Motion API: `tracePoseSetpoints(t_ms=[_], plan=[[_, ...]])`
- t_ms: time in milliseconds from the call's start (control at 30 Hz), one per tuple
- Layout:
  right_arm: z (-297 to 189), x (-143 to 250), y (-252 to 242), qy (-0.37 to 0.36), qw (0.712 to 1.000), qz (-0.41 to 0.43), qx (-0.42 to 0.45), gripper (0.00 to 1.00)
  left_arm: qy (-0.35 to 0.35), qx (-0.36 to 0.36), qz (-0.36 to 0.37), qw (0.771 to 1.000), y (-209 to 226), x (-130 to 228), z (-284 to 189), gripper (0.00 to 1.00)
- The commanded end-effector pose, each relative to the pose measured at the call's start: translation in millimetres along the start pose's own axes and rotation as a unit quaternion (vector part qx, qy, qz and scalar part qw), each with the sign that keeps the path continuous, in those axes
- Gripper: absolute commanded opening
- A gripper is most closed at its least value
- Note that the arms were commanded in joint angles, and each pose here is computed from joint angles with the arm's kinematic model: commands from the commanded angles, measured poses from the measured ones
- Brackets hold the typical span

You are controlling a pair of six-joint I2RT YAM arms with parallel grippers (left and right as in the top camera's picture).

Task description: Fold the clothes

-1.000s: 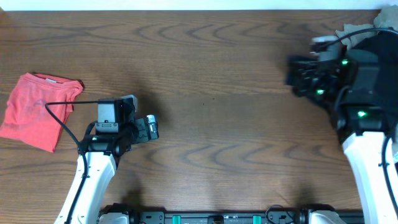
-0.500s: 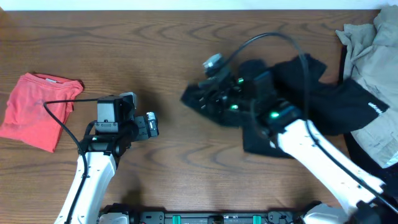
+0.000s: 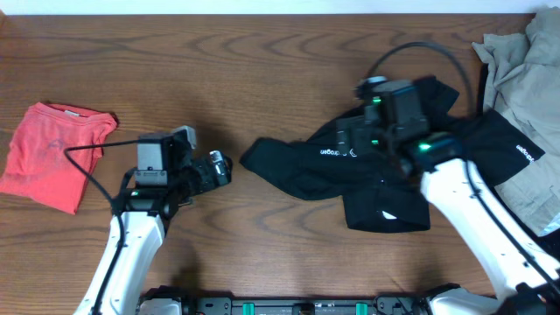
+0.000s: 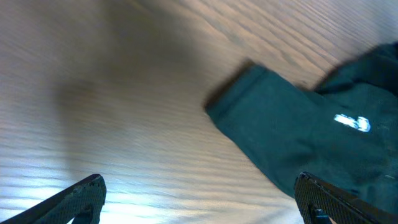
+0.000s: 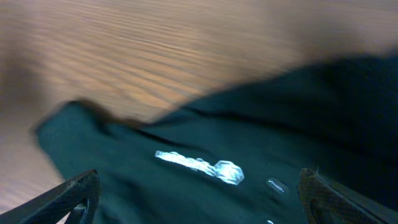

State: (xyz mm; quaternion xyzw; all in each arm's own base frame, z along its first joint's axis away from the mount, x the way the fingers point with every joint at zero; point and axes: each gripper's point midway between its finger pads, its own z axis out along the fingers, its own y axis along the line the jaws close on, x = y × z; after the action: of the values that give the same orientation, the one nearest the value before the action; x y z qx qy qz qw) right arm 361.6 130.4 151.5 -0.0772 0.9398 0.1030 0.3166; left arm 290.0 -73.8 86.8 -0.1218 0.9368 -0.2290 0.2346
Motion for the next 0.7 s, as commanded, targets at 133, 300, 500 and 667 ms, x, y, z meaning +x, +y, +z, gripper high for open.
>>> tracePoseSetpoints(t_ms=[133,300,500,667], plan=[[-15,13,-63,0.028,0.995,0.06,0.076,0.99,0.11,0.035,-0.077,0.99,-42,48,36,0.98],[-19,22,-82,0.044,0.991,0.082,0.092,0.99,0.156,0.046,-0.071,0.984,-71,81,74,0.98],[-21,31,-88,0.062,0.989,0.09,0.099,0.99,0.149,0.094,-0.028,0.984,-106,98,118,0.87],[-22,37,-88,0.074,0.988,0.091,0.101,0.99,0.099,0.053,-0.029,0.993,-85,81,138,0.2]])
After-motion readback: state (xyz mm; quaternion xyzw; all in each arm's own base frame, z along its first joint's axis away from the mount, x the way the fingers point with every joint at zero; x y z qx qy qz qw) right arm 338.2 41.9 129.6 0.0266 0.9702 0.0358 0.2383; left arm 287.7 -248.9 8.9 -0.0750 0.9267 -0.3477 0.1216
